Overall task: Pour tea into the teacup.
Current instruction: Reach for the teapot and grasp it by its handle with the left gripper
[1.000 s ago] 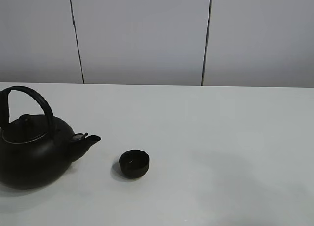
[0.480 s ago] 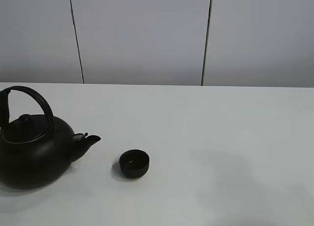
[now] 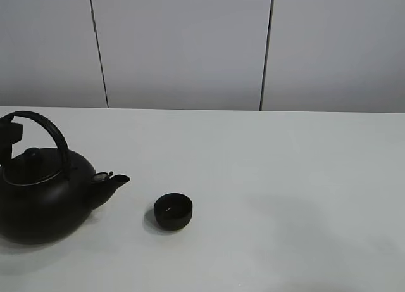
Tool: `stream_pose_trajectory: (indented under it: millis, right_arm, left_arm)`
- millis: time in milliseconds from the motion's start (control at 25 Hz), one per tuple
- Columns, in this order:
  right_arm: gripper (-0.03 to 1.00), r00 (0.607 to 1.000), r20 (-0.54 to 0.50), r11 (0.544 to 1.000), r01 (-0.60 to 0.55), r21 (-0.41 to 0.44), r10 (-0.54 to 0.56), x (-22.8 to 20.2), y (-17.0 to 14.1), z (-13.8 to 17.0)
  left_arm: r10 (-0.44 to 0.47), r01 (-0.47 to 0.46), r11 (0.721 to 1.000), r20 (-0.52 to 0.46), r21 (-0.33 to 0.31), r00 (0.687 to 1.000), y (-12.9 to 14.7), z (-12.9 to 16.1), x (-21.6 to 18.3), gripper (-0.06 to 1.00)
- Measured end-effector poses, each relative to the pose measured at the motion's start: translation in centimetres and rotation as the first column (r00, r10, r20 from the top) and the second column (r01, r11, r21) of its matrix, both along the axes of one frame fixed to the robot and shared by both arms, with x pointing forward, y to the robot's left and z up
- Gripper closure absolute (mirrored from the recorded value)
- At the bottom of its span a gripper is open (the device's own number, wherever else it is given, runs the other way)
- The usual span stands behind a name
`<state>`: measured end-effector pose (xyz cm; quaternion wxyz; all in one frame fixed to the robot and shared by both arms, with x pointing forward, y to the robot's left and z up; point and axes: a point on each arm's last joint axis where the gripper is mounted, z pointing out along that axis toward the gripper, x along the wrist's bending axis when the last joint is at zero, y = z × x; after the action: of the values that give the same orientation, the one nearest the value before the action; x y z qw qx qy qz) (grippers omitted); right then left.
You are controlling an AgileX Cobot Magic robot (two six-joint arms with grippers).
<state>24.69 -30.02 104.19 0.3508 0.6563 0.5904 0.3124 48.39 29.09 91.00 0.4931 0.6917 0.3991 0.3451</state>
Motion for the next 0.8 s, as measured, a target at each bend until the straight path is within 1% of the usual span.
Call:
stream_pose_trajectory:
  millis: [80, 240, 320, 400, 440, 520, 600, 640, 800]
  right_arm:
    - [0.45, 1.000, 0.000, 1.000, 0.000, 0.000, 0.000, 0.0, 0.0, 0.0]
    - [0.45, 1.000, 0.000, 1.000, 0.000, 0.000, 0.000, 0.0, 0.0, 0.0]
    - [0.45, 1.000, 0.000, 1.000, 0.000, 0.000, 0.000, 0.0, 0.0, 0.0]
    - [0.45, 1.000, 0.000, 1.000, 0.000, 0.000, 0.000, 0.0, 0.0, 0.0]
    - [0.45, 1.000, 0.000, 1.000, 0.000, 0.000, 0.000, 0.0, 0.0, 0.0]
    - [0.45, 1.000, 0.000, 1.000, 0.000, 0.000, 0.000, 0.0, 0.0, 0.0]
    - [0.45, 1.000, 0.000, 1.000, 0.000, 0.000, 0.000, 0.0, 0.0, 0.0]
    - [0.45, 1.000, 0.000, 1.000, 0.000, 0.000, 0.000, 0.0, 0.0, 0.0]
    - [0.45, 1.000, 0.000, 1.000, 0.000, 0.000, 0.000, 0.0, 0.0, 0.0]
  left_arm:
    - [-0.004, 0.004, 1.000, -0.001, 0.000, 1.000, 0.0, -0.2, 0.5, 0.40]
    - [-0.012, 0.012, 1.000, -0.037, -0.006, 0.999, 0.0, -1.4, 1.0, 0.40]
    - [-0.013, 0.013, 1.000, -0.046, -0.009, 0.999, 0.0, -1.7, 1.1, 0.42]
    - [-0.015, 0.015, 1.000, -0.035, -0.010, 0.999, 0.0, -1.6, 1.2, 0.48]
    - [-0.016, 0.016, 1.000, -0.029, -0.009, 0.999, 0.0, -1.6, 1.3, 0.53]
    - [-0.035, 0.035, 0.999, -0.022, -0.005, 0.999, -0.2, -1.5, 1.4, 0.63]
    - [-0.060, 0.060, 0.998, -0.019, 0.001, 0.998, -0.4, -1.5, 1.3, 0.77]
    - [-0.065, 0.065, 0.998, -0.014, 0.012, 0.998, -0.4, -1.5, 1.3, 0.82]
    - [-0.045, 0.046, 0.999, -0.015, 0.015, 0.999, -0.2, -1.5, 1.4, 0.83]
